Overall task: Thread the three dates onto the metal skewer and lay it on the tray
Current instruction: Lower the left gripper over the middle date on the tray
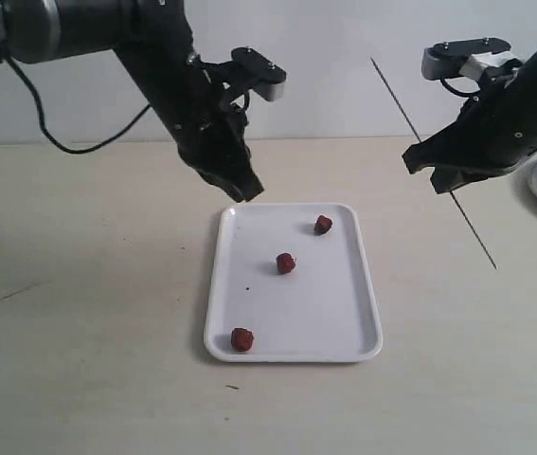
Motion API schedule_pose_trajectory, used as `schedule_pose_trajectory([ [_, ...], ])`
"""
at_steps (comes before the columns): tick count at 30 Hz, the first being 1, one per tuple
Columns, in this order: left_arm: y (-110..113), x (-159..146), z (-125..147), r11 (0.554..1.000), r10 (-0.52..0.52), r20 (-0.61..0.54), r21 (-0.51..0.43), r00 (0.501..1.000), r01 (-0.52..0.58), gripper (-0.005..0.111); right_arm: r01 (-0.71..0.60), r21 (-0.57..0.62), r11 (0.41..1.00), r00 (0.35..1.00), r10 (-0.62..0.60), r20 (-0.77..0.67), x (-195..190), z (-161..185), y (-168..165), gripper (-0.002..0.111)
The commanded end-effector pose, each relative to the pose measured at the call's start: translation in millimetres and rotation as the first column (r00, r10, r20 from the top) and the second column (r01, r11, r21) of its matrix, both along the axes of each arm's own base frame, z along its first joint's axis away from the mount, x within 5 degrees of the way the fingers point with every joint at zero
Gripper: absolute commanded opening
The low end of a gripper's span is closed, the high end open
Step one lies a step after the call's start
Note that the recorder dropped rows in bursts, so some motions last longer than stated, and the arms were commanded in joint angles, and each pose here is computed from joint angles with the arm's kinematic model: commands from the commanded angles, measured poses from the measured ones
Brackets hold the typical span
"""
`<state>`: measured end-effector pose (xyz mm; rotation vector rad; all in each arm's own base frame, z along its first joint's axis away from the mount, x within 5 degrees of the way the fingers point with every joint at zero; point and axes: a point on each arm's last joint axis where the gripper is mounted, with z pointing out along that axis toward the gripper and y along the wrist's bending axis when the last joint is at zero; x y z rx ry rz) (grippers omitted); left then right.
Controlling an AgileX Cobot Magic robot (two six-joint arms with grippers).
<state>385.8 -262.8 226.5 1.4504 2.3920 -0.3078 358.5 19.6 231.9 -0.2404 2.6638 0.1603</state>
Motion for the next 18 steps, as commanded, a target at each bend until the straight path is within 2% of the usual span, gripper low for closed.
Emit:
schedule_pose_trajectory([
  [1,-19.8,12.5,-18.8,0.999,-0.001,-0.054,-0.037,0.999,-0.001,0.012,-0.027,-0.013,1.000,0.999,0.027,0.038,3.0,4.6,-1.4,0.000],
  [3,-43.0,3.0,-31.9,0.999,-0.054,-0.088,-0.011,0.995,0.054,0.034,-0.035,-0.018,0.999,0.998,0.036,0.046,3.5,4.9,-1.4,0.000],
  [6,-62.1,-6.8,-44.0,0.989,-0.123,-0.030,0.081,0.992,0.125,0.052,-0.050,-0.007,0.999,0.997,0.050,0.051,3.7,5.3,0.1,0.000],
  [8,-77.7,-14.1,-53.8,0.968,-0.178,0.054,0.188,0.983,0.165,0.053,-0.061,0.015,0.998,0.997,0.060,0.055,3.7,5.8,2.3,0.000],
  [11,-84.7,-14.7,-62.5,0.954,-0.191,0.082,0.248,0.978,0.166,0.053,-0.065,0.023,0.998,0.997,0.064,0.047,3.0,5.5,3.1,0.000],
  [18,-81.5,-10.5,-68.5,0.954,-0.169,0.063,0.260,0.984,0.148,0.053,-0.070,0.026,0.997,0.997,0.069,0.031,1.6,4.9,3.4,0.000],
])
